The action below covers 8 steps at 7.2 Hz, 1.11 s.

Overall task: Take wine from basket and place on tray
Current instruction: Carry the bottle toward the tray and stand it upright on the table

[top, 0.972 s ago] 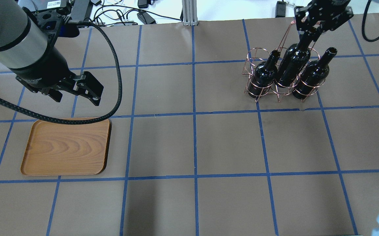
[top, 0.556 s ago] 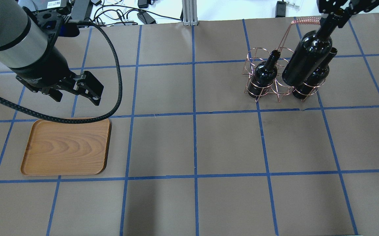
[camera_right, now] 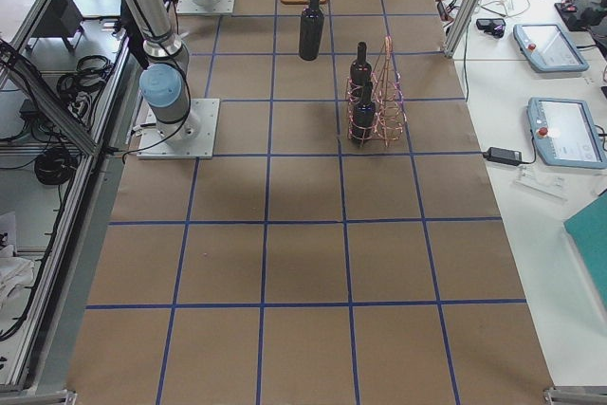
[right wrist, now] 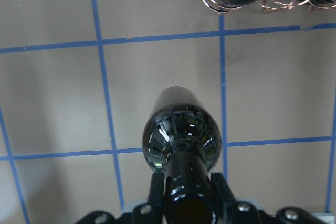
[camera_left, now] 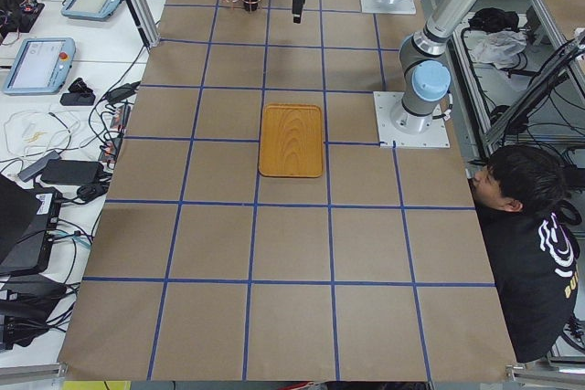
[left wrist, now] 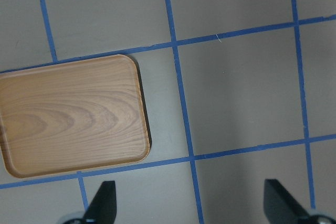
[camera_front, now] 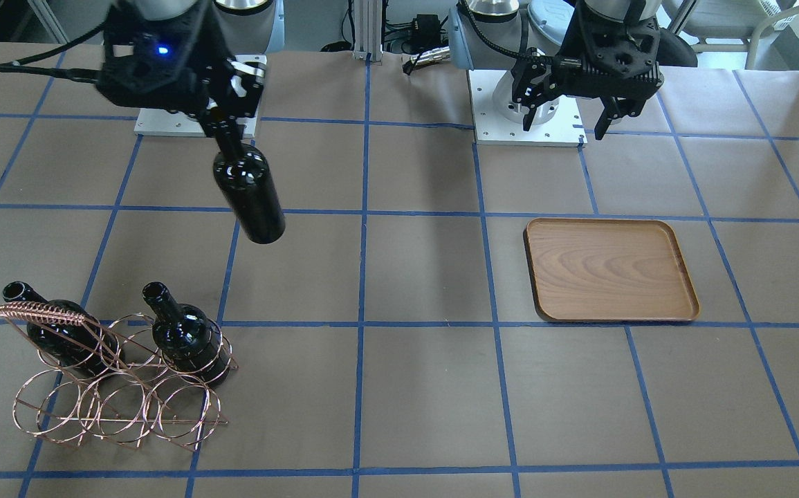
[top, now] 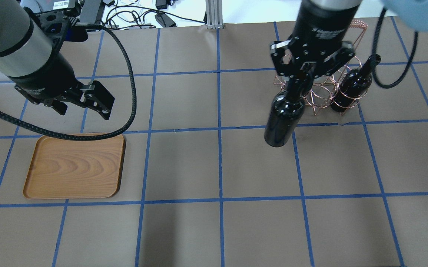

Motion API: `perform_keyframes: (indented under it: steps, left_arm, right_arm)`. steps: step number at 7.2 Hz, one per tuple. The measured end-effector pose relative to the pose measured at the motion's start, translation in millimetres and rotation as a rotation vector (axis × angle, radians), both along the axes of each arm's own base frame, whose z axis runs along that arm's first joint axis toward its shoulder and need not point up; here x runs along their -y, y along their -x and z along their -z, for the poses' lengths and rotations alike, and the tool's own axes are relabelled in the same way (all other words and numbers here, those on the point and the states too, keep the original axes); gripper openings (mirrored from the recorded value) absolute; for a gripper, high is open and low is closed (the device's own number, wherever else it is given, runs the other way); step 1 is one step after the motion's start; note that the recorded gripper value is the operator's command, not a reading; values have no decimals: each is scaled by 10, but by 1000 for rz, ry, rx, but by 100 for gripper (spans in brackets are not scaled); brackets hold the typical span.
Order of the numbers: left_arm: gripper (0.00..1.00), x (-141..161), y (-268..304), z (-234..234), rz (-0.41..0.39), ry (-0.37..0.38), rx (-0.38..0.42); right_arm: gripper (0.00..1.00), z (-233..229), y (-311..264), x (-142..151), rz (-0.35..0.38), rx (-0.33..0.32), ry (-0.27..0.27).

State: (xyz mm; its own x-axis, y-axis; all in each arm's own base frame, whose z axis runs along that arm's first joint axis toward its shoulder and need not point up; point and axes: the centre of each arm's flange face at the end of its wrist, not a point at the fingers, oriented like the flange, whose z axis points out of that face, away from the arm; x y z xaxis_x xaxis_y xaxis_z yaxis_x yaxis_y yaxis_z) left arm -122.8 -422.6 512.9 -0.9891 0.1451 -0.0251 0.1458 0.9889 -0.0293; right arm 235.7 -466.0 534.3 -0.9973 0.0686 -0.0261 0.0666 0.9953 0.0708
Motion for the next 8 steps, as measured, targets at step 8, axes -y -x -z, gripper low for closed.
perform_keyframes:
  steps: [8]
  left_arm:
    - [100,14,-52,-19,0,5,5]
  right_arm:
    - [33,1140,-2171,-115,86,54,93]
